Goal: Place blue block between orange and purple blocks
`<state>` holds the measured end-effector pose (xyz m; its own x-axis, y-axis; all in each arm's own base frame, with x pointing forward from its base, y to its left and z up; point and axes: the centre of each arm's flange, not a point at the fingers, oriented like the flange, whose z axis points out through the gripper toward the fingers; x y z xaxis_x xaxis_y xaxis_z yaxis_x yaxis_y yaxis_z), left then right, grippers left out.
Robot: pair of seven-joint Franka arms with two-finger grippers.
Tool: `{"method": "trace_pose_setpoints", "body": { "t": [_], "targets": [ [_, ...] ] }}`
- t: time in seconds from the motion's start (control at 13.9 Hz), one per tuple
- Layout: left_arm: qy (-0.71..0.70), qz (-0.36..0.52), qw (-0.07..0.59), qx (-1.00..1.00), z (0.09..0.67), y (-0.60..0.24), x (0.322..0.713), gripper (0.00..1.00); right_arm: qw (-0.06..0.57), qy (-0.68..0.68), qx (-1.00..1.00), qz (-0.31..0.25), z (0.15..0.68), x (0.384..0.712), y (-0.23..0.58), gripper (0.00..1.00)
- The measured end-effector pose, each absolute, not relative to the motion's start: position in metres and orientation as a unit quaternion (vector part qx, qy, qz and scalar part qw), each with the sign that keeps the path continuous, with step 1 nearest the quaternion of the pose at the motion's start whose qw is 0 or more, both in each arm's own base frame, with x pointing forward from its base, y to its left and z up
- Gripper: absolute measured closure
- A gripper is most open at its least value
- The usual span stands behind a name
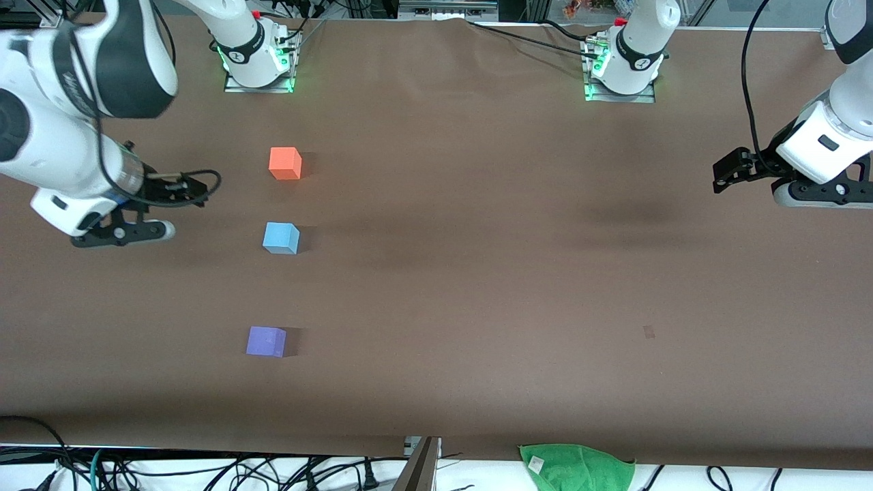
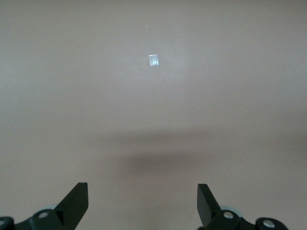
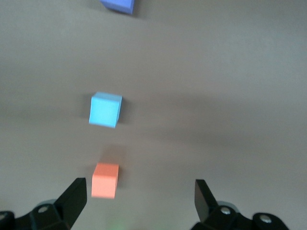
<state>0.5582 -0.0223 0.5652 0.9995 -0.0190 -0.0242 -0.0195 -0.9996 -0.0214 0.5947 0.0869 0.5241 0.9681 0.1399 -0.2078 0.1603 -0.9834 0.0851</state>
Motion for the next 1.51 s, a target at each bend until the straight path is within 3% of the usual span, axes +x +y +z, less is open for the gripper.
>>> {"method": "trace_pose_setpoints", "body": {
  "t": [0.58, 0.86, 1.22, 1.51],
  "targets": [
    [0.01, 0.013, 0.011, -1.0, 0.565, -0.022, 0.558, 0.0, 0.037, 0.05, 0.992, -0.113, 0.577, 0.575, 0.051, 0.0],
    [0.01, 0.013, 0.011, -1.0, 0.565, -0.023, 0.558, 0.0, 0.031, 0.072, 0.992, -0.099, 0.593, 0.564, 0.069, 0.0],
    [0.011, 0.013, 0.011, -1.0, 0.565, -0.024, 0.558, 0.0, 0.024, 0.045, 0.997, -0.052, 0.644, 0.542, 0.033, 0.0],
    [0.012, 0.013, 0.011, -1.0, 0.565, -0.025, 0.558, 0.0, 0.024, 0.053, 0.996, -0.06, 0.647, 0.531, 0.041, 0.0]
  ]
}}
